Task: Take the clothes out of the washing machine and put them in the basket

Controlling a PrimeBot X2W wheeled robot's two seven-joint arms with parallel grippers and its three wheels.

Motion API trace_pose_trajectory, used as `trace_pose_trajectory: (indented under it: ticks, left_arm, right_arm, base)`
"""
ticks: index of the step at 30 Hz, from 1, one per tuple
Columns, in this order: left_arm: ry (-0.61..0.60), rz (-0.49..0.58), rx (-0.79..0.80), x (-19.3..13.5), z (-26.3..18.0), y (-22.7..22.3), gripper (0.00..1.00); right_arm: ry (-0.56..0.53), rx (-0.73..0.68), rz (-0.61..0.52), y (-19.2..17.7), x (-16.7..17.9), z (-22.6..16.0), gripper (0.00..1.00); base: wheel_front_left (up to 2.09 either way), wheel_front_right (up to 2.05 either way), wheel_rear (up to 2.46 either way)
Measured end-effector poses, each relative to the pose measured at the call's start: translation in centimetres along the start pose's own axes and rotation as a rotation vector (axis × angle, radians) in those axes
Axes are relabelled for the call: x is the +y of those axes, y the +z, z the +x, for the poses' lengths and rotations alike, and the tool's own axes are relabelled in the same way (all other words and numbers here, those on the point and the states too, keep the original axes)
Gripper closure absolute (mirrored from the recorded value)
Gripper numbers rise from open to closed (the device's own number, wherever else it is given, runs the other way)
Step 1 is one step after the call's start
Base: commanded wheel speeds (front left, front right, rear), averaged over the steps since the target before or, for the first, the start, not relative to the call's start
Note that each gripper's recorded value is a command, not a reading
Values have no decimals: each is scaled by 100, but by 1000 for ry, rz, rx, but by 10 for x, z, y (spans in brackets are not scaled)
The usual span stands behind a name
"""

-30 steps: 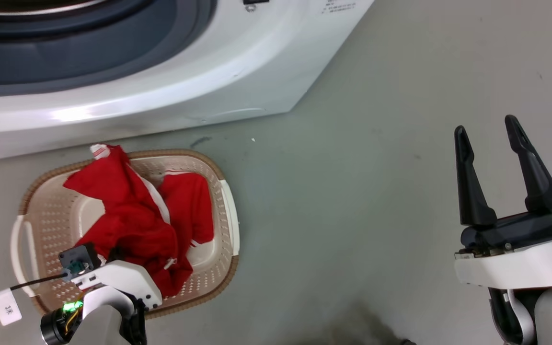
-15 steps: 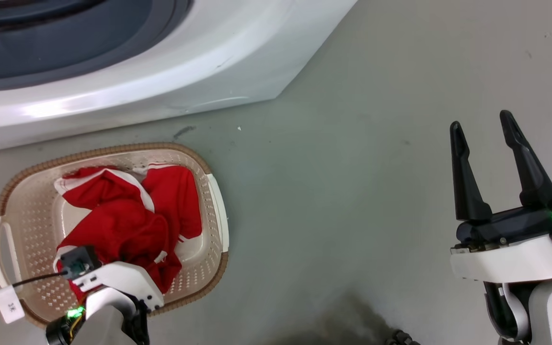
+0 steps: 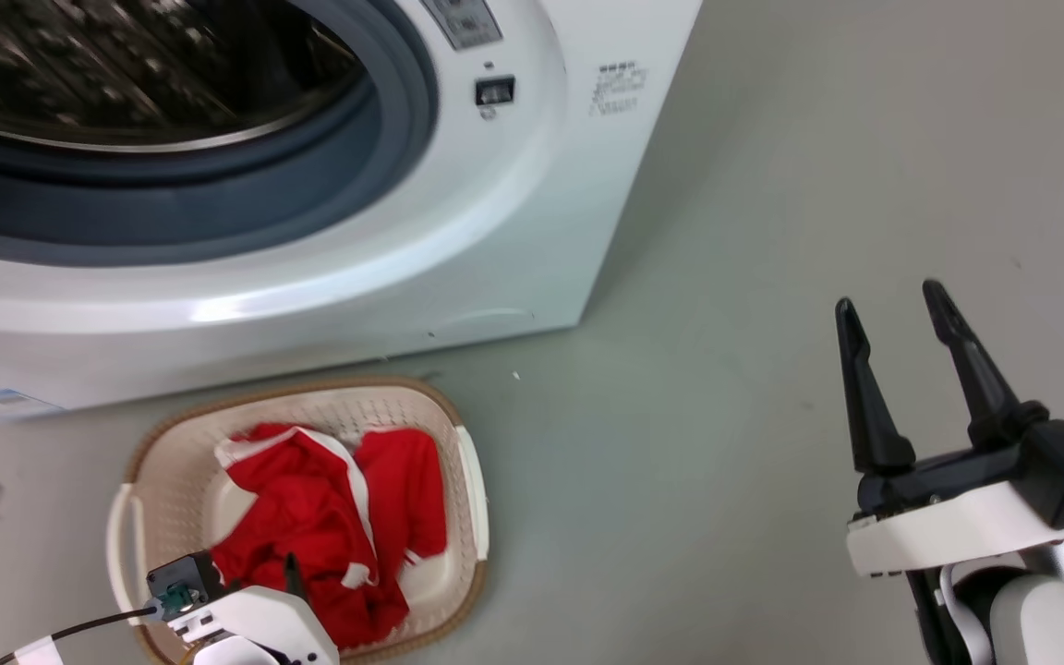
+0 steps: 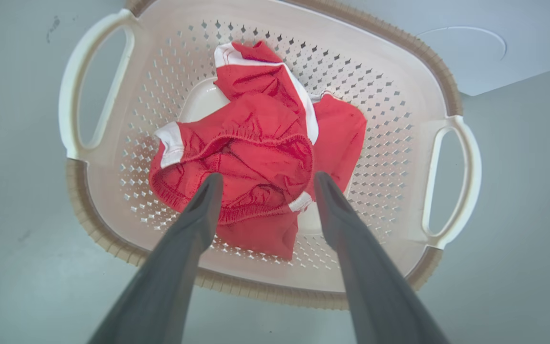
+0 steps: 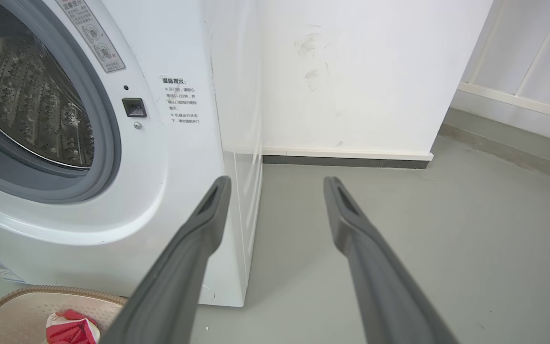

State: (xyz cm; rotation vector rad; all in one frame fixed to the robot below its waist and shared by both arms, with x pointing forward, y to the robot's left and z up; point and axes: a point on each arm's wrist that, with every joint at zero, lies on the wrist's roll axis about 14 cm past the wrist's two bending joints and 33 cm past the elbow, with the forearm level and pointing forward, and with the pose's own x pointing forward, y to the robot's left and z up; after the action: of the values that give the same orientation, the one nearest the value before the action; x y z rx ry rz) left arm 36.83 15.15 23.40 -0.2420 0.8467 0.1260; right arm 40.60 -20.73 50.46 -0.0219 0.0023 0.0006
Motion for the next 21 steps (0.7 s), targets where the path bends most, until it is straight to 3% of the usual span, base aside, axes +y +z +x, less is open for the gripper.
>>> trace_pose_trajectory:
  ticks: [12,21]
  left_arm:
    - [-91,68,-420,-7,-70,107,0]
    - [-129,117,-773,-15,-146,184,0]
  right_arm:
    - [44,-48,19,24,19,-29,0]
    - [74,-91,22,39,28,-42,0]
  base:
    - [0,0,0]
    - [0,0,0]
